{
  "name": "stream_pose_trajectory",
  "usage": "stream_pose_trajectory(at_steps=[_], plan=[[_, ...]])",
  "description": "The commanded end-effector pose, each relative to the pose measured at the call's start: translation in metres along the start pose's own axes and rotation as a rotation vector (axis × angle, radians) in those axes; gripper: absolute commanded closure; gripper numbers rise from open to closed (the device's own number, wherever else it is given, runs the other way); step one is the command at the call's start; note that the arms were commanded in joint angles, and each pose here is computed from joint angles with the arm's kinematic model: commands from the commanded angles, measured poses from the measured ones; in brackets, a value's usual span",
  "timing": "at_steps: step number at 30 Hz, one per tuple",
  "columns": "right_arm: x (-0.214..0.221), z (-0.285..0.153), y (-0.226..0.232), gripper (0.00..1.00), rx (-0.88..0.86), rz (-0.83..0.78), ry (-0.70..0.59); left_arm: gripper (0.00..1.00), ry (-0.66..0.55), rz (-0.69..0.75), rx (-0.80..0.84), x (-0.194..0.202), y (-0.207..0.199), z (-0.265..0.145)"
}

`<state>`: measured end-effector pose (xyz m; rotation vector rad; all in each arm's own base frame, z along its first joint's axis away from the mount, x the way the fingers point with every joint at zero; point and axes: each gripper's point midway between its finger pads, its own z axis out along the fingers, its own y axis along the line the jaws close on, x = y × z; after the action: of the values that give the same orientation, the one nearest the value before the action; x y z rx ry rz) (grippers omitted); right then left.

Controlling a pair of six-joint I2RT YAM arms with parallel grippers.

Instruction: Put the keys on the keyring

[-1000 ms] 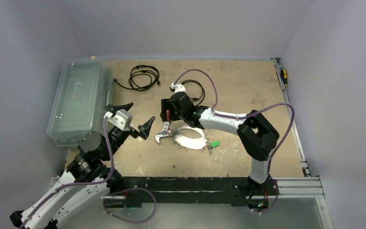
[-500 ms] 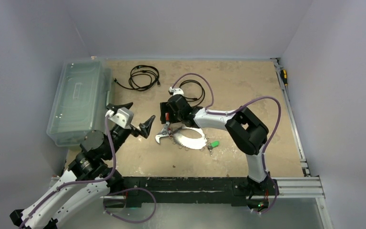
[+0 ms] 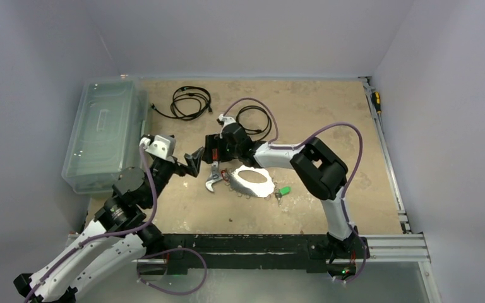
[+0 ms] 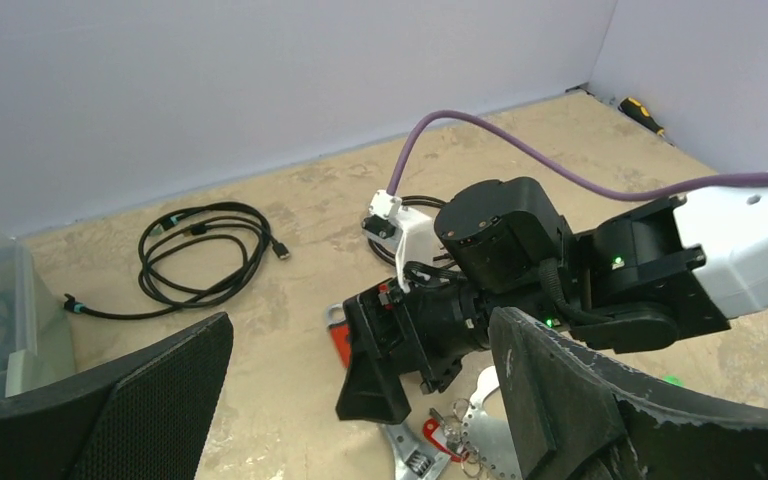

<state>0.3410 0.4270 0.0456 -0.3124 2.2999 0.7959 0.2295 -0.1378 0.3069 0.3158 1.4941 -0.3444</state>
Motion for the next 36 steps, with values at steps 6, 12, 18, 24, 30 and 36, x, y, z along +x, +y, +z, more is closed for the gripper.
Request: stream_pose_trajectory(at_steps=[6,12,18,24,30,36], plan=[[-0.025,-0.038,0.097,0.04,-0.487,-0.086,-0.044,0.01,-0.044,-0.081,-0.130,-0.018,0.020,0.004],[-0.055,-0.075,0.069,0.01,-0.262,-0.141,-0.140,0.01,-0.014,-0.204,-0.322,-0.006,0.044,0.014],[-0.082,-0.146,0.058,0.01,-0.209,-0.165,-0.334,0.01,-0.001,-0.141,-0.290,-0.002,0.044,0.016],[-0.098,-0.203,0.041,0.01,-0.138,-0.186,-0.479,0.01,-0.027,-0.115,-0.324,-0.004,0.053,0.010],[-0.092,-0.263,-0.006,0.01,0.037,-0.122,-0.587,0.01,-0.007,-0.088,-0.332,0.002,0.055,0.012],[-0.069,-0.315,-0.042,0.01,0.089,-0.033,-0.689,0.01,-0.005,-0.081,-0.320,0.003,0.053,0.014]])
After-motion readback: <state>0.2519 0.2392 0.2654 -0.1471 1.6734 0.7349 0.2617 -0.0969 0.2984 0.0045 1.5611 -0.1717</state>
